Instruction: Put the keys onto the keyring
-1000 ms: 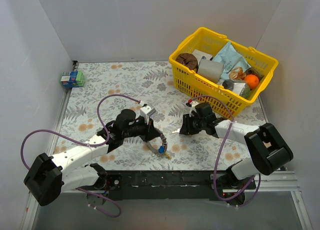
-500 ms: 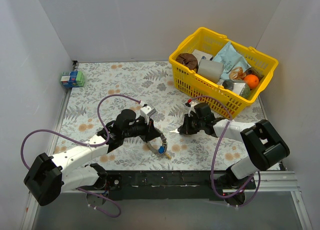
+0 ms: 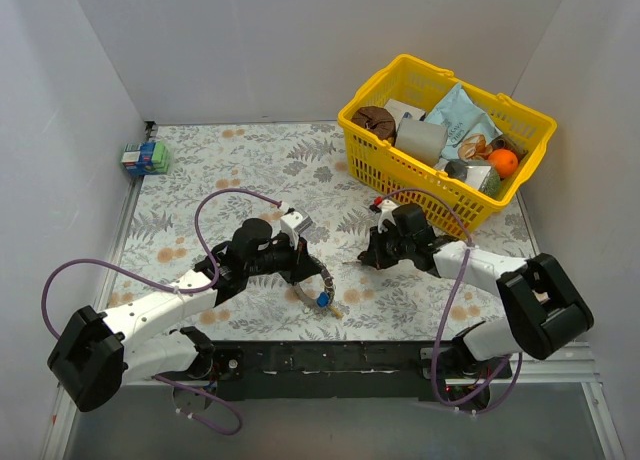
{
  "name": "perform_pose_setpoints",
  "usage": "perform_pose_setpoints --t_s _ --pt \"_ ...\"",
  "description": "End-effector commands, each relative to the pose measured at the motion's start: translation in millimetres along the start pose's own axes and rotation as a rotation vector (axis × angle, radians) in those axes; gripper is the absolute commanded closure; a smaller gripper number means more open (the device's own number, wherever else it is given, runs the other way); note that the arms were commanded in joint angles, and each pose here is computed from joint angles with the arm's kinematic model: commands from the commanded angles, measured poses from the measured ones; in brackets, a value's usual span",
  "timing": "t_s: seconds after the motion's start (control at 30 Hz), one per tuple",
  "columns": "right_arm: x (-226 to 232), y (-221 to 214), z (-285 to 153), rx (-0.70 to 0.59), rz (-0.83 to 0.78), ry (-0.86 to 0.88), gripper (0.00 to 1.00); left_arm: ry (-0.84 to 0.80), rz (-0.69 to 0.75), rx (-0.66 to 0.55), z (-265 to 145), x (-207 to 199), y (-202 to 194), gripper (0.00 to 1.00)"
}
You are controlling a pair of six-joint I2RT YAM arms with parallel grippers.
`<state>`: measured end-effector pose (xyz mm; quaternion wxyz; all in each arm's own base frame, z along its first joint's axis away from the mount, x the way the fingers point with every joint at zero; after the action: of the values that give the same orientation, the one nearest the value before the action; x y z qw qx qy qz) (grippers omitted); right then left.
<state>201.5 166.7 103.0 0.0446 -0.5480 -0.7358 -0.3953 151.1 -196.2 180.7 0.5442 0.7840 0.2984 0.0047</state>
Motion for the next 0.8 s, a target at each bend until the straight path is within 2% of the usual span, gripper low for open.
perform_pose_setpoints --t_s 0.0,0.27,0.43,0.57,0.77 --pt "10.7 14.2 -17.8 -0.086 -0.130 0.056 0.99 -0.006 0.030 -0.012 -4.5 -3.8 7.0 1.00" --pt "33.3 23.2 -48.4 -0.176 -0.303 0.229 0.99 -0.014 0.046 -0.012 -9.5 -7.2 10.5 1.00" --pt "41.2 25.3 -62.4 -0.204 -0.371 0.278 0.99 -0.023 0.048 0.004 -13.4 -9.7 10.7 1.00" --pt "52.3 23.5 -72.2 -0.223 -0.435 0.408 0.99 -0.027 0.045 0.002 -13.5 -10.6 11.0 1.00" --pt "54.1 24.2 -78.0 -0.242 -0.457 0.406 0.99 -0.037 0.024 0.021 -9.3 -10.3 7.7 1.00"
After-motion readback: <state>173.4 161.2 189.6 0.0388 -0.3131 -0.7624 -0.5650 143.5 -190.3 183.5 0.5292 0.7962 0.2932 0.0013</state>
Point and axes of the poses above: each gripper's point midway between its finger pads, its own z axis out along the fingers, its own x axis along the line the jaws close on, y = z × x, the point moved 10 cm from there along -z, back along the fingers, and after that the axes turned 7 degrees about z, right-handed, at the moved point
